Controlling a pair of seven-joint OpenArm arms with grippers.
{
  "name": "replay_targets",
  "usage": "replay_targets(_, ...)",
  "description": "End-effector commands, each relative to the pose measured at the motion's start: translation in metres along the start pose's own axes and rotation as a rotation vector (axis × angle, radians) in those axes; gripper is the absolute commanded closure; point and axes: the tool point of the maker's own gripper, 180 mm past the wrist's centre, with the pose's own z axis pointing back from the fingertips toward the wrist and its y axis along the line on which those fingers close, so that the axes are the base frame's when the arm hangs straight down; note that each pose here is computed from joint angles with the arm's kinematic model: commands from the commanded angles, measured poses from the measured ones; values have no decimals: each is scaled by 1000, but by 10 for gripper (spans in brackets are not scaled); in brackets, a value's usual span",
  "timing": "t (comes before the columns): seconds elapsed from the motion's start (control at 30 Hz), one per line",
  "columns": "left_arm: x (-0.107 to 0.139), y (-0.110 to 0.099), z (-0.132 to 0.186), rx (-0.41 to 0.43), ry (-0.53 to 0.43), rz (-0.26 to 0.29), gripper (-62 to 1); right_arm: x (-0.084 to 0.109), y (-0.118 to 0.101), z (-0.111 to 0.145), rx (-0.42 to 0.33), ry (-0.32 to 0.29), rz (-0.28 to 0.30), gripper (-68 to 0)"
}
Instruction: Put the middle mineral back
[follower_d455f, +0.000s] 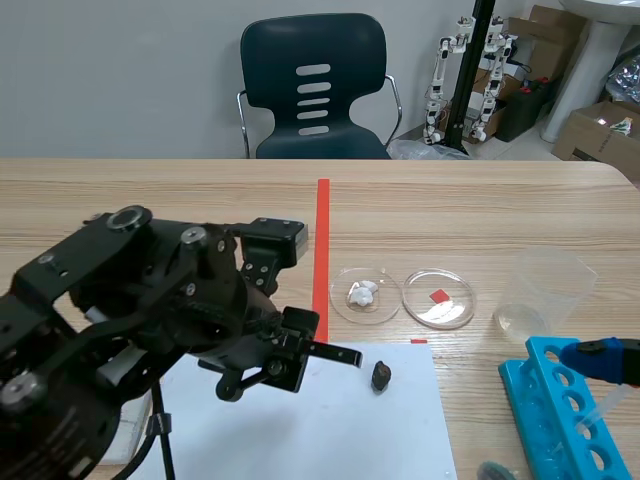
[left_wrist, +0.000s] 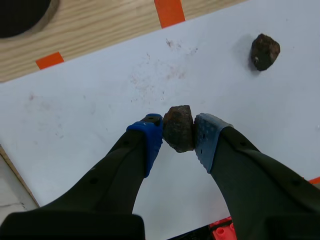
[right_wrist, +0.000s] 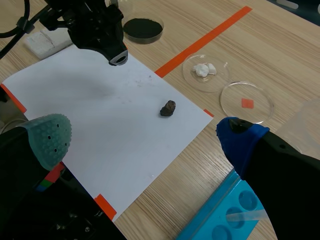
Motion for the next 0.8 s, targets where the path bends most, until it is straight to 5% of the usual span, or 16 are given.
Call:
replay_targets(0.0, 2, 2, -1, 20, 13, 16, -130, 7, -2, -1, -5, -28, -2, -604)
replay_targets(0.77, 10, 9, -43, 123, 110, 34, -130, 7, -2, -1, -5, -28, -2, -604)
